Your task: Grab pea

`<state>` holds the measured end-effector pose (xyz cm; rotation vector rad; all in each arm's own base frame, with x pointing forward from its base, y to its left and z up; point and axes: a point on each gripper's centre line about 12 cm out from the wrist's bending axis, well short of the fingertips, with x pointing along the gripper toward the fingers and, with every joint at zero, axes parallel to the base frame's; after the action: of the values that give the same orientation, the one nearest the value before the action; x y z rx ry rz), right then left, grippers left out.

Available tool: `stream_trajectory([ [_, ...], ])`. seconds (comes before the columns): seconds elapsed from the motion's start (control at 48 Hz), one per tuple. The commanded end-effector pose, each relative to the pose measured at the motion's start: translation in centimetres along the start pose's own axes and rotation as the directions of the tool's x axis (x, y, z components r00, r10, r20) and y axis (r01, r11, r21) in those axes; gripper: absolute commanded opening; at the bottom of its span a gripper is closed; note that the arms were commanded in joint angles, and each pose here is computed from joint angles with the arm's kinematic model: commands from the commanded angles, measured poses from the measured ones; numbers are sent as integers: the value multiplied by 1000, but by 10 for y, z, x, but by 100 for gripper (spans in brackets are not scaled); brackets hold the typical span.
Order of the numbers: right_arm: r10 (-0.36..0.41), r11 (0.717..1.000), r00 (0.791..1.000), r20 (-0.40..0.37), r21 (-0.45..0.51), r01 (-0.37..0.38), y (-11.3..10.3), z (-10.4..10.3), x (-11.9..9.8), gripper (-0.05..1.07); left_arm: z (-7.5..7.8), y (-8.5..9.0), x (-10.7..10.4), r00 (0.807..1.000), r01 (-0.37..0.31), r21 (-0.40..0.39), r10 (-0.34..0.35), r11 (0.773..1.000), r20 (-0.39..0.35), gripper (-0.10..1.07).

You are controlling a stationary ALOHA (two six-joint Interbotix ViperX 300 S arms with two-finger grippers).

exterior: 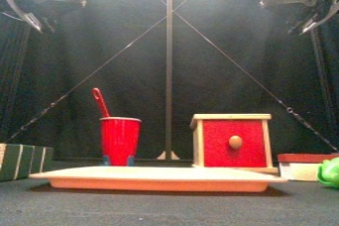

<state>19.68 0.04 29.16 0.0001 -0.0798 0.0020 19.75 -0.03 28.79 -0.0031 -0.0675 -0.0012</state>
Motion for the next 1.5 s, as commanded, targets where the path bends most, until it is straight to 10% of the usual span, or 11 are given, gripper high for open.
stream_trajectory([
  [0.0,-4,1000,1000,-6,-2,4,-1,2,6,6,7,-1,3,1000,4,12,-4,1000,25,-3],
  [0.667,66,959,959,-277,284,16,18,-41,46,3,-3,-8,0,999,40,3,-40,999,31,-3],
  [1.25,96,830,669,-737,431,356,24,-51,38,9,-3,-8,0,999,43,3,-43,999,29,-3],
  [1.479,108,870,608,-787,371,326,45,-62,32,9,-5,-9,-1,999,45,3,-45,999,24,-3],
])
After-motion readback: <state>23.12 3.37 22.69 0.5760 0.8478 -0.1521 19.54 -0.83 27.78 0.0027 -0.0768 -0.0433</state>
